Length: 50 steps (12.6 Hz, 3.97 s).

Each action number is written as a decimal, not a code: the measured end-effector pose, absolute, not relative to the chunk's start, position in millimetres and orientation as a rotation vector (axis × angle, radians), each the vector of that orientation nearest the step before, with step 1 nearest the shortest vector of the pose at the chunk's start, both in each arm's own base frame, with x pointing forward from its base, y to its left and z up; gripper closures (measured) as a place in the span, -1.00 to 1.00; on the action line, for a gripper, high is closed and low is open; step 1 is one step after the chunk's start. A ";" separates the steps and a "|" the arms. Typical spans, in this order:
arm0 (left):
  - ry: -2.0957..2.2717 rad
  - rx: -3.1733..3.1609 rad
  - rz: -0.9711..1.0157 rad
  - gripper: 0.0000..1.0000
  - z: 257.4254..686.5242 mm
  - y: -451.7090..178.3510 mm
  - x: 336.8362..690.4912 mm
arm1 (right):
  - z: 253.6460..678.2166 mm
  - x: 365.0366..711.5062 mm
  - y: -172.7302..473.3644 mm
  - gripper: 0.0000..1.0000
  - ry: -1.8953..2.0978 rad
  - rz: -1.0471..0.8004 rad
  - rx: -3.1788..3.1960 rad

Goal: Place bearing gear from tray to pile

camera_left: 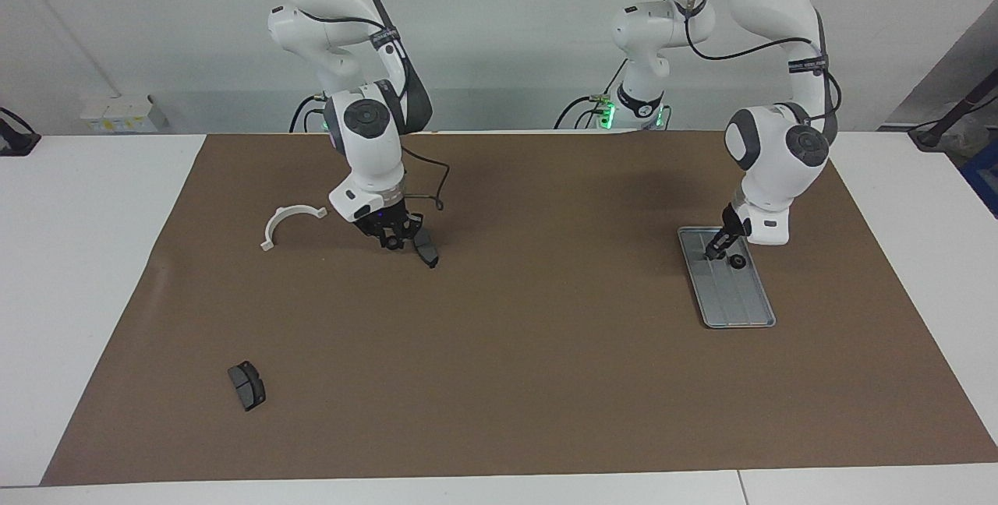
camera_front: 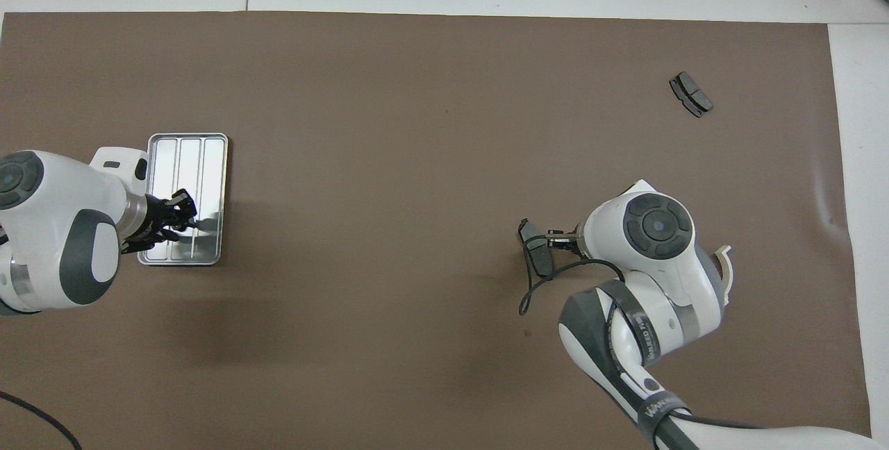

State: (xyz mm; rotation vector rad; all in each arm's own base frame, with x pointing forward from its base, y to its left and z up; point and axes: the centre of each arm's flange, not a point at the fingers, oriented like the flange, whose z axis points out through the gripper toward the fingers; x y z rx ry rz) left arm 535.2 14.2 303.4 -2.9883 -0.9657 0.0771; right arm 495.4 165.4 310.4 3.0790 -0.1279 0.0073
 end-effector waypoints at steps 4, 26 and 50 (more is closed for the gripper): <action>-0.964 -2.989 0.078 0.47 303.1 14.1 535.0 | 298.4 492.6 120.5 0.30 -0.079 -0.049 3.070; -0.566 -3.128 -0.063 0.57 384.3 -154.3 564.3 | 460.2 590.0 105.2 -1.00 -0.189 0.206 3.144; -0.225 -3.160 0.077 -0.96 374.7 -117.9 571.2 | 508.3 574.3 257.6 -1.00 -0.211 0.141 3.212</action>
